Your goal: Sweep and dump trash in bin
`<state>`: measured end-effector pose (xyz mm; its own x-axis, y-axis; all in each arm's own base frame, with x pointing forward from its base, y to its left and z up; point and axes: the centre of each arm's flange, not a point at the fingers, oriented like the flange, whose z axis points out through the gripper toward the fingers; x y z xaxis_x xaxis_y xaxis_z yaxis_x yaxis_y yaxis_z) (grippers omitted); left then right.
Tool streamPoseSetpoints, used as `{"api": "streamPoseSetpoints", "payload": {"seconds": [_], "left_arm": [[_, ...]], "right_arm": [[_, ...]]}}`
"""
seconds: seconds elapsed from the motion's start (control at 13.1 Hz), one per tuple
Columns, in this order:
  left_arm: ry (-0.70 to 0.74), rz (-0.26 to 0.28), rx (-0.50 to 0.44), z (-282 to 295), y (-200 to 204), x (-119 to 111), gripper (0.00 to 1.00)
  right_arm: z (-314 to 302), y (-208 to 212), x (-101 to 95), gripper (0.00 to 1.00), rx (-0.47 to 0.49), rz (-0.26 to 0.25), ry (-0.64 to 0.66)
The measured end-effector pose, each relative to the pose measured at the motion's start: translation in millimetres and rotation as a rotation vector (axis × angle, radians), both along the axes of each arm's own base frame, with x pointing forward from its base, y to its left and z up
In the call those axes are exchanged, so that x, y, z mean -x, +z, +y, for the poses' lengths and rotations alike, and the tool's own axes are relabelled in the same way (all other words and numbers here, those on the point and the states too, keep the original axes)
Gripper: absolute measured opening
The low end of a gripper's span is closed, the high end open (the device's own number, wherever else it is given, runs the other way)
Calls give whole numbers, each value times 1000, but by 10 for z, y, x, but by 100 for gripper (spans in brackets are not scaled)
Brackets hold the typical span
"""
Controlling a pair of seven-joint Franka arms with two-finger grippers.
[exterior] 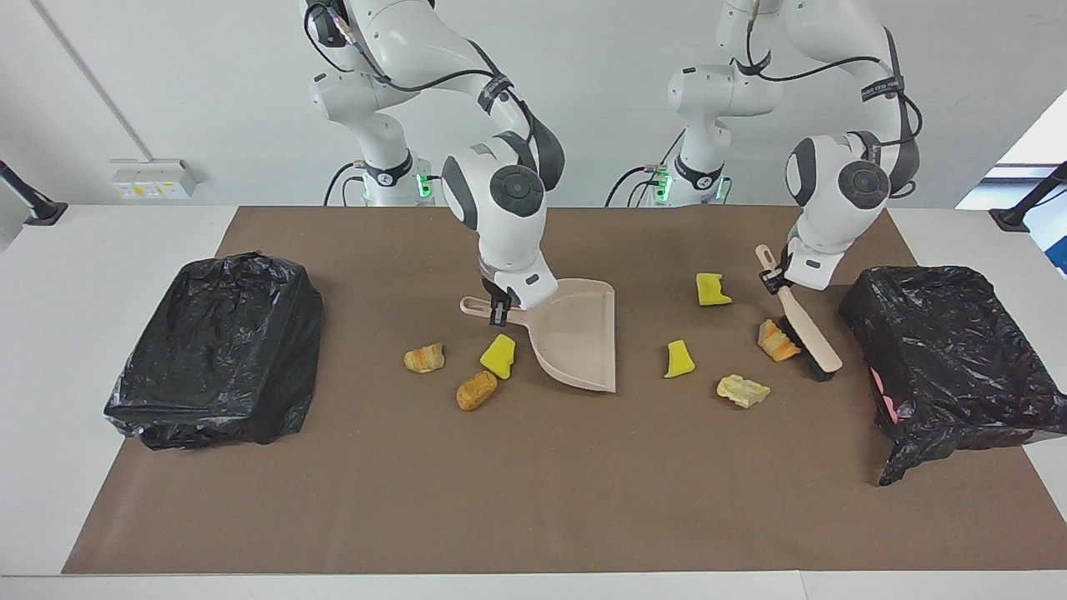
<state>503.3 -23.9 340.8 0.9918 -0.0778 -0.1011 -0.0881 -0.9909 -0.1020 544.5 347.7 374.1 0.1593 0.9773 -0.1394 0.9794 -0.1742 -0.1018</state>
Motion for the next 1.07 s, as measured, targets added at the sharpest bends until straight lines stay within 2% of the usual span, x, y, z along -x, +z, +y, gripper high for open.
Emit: {"api": "streamPoseSetpoints", "payload": {"seconds": [0.23, 0.46, 0.68, 0.84, 1.07], "left_arm": [[-101, 3, 4, -269, 10, 9, 26], [-155, 4, 11, -559, 9, 47, 26], [-155, 16, 84, -914, 3, 123, 26], [-182, 43, 96, -1119, -11, 203, 26], [-275, 114, 88, -1554, 0, 449, 26]], "right_arm": [[134, -41, 83, 32, 4, -3, -3], [139, -117, 55, 32, 2, -9, -9], [111, -159, 41, 32, 7, -4, -14], [113, -162, 44, 32, 8, -4, -13], [112, -164, 45, 32, 8, -3, -14]]}}
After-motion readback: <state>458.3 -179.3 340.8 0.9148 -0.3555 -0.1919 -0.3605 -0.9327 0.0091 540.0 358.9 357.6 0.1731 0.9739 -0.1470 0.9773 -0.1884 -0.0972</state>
